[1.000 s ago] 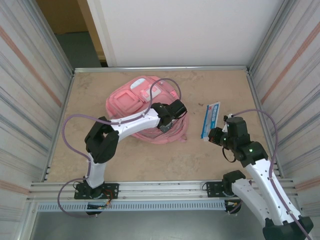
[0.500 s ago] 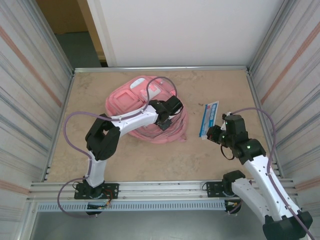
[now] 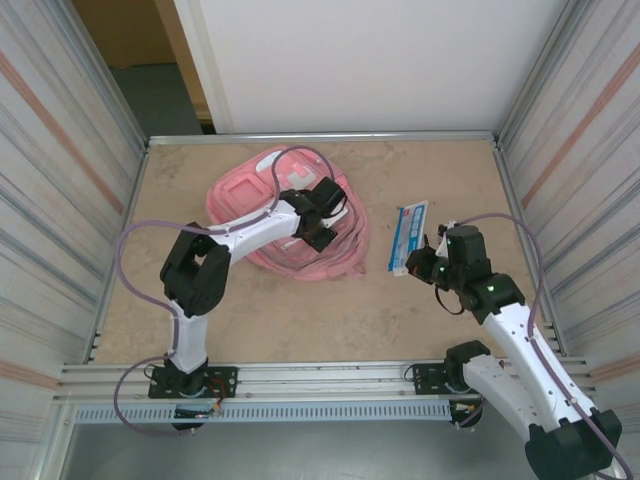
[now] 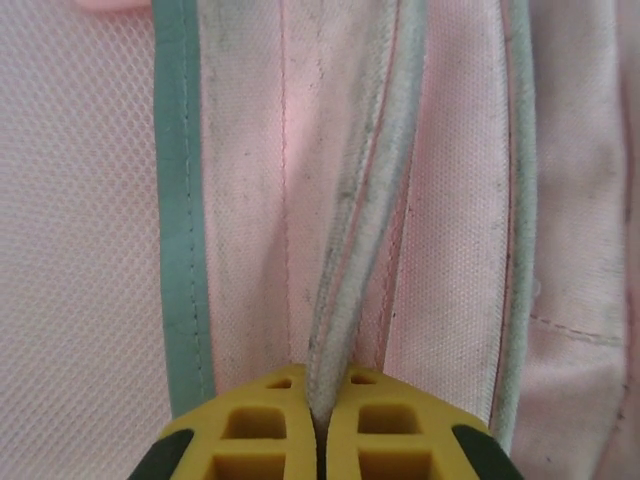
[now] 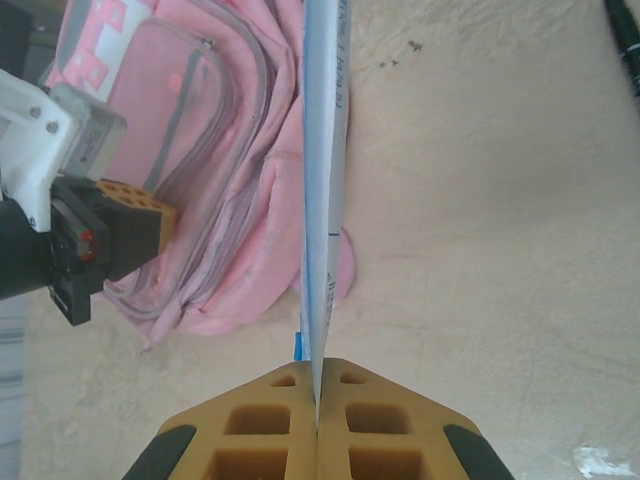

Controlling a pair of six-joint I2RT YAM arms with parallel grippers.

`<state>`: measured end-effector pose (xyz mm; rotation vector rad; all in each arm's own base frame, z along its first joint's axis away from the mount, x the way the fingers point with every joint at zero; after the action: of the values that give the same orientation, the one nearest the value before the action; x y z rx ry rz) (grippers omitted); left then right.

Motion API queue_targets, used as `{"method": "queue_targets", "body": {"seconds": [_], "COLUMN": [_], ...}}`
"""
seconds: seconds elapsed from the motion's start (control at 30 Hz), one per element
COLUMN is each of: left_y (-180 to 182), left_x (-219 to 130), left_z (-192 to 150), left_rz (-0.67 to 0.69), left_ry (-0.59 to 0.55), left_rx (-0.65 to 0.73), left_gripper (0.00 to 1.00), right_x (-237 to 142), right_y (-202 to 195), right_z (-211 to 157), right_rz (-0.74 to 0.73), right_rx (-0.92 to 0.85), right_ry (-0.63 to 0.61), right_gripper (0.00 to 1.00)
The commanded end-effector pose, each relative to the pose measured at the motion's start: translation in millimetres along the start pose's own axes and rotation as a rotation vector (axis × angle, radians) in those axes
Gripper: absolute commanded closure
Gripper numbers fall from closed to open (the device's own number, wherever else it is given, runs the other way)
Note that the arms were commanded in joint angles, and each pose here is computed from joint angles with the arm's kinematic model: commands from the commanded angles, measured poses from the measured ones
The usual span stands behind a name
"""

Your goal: Pack the student bag

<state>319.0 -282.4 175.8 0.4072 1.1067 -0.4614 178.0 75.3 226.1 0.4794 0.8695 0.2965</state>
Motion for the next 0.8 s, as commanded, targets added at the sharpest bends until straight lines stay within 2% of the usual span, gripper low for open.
{"method": "queue_targets", "body": {"seconds": [0.0, 0.2, 0.43, 0.6, 0.67, 0.77], "left_y": [-1, 18, 18, 17, 15, 13], "left_x": [-68, -133, -171, -172, -170, -167], "left_z": [15, 27, 31, 26, 25, 24], "left_rz": [-0.092, -0.045, -0.220, -0.372, -0.419, -0.471], "left_ry": [-0.178, -0.369, -0.467, -0.466, -0.460, -0.456], "left_rx": [-0.030, -0.101, -0.201, -0.326, -0.347, -0.366], "left_gripper": [1.00, 1.00, 1.00, 1.00, 1.00, 1.00], "right_x": [6, 21, 56, 93, 106, 121], "right_y": [12, 29, 47, 47, 42, 46], "right_z": [1, -5, -2, 13, 16, 15], "right_rz": [0.148, 0.373, 0.472, 0.340, 0.250, 0.213], "right_rx": [-0.045, -0.055, -0.001, 0.143, 0.243, 0.363], "right_ry": [0.043, 0.167, 0.248, 0.180, 0.154, 0.081], "right_gripper": [0.98, 0.99, 0.99, 1.00, 1.00, 1.00]}}
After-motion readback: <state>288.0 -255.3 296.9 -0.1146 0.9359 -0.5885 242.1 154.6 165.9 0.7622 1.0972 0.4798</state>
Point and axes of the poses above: each hand's point on the last joint's axis, 136 mm out from that joint toward the fingers, its own x axis out along the fingers, its own y axis along the line the jaws close on, z = x × y, the point moved 9 cm from there along -x, back along the fingers, and after that the axes turned 12 degrees about -x, right-handed, at the moved point
